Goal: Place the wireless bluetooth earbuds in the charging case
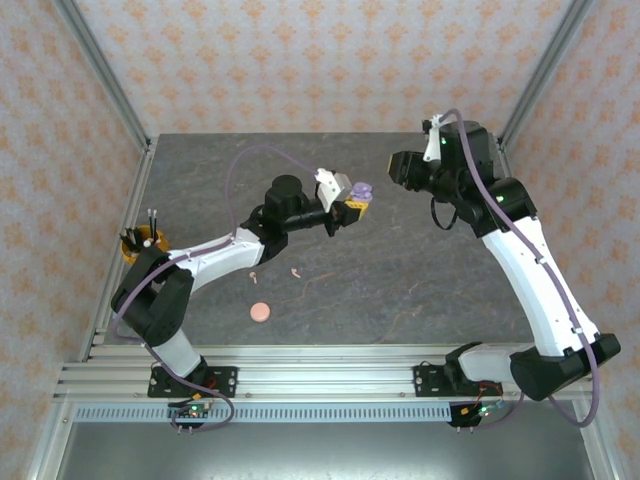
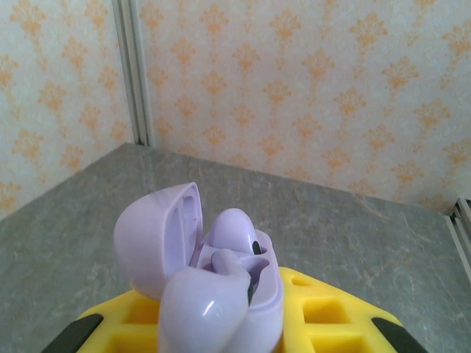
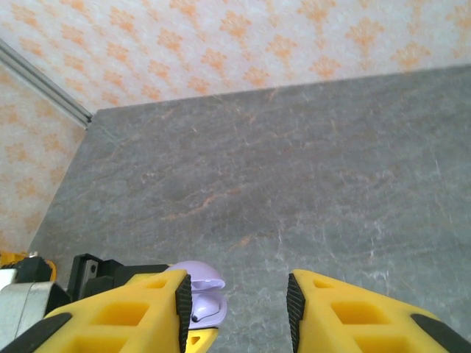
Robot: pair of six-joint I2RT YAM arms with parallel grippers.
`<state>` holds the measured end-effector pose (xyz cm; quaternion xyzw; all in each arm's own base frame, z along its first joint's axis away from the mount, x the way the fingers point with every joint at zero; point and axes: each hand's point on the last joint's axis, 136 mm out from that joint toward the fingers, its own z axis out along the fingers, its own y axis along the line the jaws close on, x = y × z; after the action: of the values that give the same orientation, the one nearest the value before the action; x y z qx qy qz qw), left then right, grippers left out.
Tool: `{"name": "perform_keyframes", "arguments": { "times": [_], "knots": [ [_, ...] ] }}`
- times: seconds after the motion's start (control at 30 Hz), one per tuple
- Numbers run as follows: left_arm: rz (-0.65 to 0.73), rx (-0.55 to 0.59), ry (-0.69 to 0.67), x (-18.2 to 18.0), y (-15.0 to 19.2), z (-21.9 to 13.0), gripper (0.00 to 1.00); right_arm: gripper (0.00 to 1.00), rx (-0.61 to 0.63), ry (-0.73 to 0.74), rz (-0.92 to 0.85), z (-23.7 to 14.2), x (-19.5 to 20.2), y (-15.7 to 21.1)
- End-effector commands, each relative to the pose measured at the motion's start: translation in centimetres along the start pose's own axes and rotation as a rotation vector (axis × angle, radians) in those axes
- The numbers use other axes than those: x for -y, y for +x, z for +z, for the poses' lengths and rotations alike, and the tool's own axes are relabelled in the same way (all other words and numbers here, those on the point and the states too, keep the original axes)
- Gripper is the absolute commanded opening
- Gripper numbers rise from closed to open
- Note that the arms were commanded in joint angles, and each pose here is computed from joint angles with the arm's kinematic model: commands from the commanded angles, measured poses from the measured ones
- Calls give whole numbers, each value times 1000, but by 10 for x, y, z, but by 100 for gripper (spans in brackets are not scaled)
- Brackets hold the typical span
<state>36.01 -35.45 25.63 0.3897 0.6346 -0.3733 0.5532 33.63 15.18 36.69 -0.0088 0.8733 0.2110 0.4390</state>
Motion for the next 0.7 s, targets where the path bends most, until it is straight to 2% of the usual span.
{"name": "perform_keyframes", "arguments": {
  "times": [0.0, 0.27, 0.43, 0.67],
  "knots": [
    [11, 62, -4, 7, -9, -5, 0, 41, -78, -39, 73, 18, 0, 25],
    [-52, 20, 19, 13, 32, 2, 0, 38, -247, -254, 103, 47, -20, 89],
    [-87, 1, 39, 14, 52, 10, 0, 35, -299, -276, 94, 57, -21, 115],
    [-119, -17, 57, 11, 73, 21, 0, 35, -330, -248, 69, 67, -19, 130]
  ]
}}
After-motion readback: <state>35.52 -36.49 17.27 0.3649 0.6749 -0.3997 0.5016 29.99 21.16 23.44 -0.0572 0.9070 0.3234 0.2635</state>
